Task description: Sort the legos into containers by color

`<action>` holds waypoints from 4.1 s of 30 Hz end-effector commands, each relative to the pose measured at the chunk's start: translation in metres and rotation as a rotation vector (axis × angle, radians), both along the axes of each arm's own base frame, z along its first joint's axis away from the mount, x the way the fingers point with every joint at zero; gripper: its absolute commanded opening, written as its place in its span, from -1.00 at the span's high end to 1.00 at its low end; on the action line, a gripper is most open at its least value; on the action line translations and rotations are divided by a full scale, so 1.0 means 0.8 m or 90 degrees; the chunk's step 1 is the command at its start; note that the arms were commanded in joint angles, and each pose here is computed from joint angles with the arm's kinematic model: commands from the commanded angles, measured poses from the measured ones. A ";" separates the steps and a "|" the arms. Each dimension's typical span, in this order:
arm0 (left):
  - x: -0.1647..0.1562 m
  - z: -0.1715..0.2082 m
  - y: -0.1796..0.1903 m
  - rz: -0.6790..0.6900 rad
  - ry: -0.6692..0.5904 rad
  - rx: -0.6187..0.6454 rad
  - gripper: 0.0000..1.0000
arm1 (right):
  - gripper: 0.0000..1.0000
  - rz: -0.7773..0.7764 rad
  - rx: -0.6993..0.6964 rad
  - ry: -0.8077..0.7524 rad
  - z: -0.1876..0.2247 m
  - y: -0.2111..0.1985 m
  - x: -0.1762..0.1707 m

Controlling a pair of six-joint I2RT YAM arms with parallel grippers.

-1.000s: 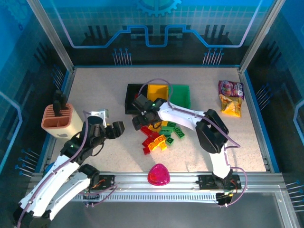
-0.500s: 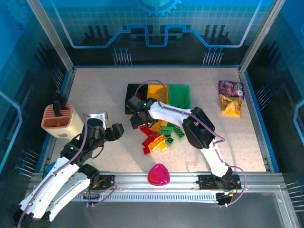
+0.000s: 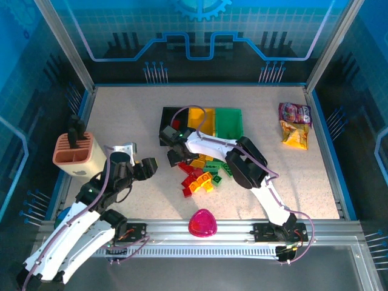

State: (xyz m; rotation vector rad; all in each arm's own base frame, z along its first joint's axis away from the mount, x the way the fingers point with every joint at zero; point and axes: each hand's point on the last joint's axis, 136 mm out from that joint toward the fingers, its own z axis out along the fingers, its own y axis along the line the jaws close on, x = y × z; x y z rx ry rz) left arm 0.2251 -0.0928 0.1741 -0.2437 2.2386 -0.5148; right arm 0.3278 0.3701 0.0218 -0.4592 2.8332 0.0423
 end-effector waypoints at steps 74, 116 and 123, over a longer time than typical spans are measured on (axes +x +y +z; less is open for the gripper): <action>-0.050 -0.113 -0.161 -0.285 0.231 0.077 -0.39 | -0.97 -0.019 0.139 -0.239 0.209 -0.169 0.000; -0.037 -0.173 -0.159 -0.249 0.315 0.238 0.30 | -0.95 -0.093 0.128 -0.189 0.157 -0.245 -0.038; -0.016 -0.136 -0.142 -0.221 0.268 0.195 0.32 | -0.95 -0.099 0.129 -0.189 0.157 -0.250 -0.043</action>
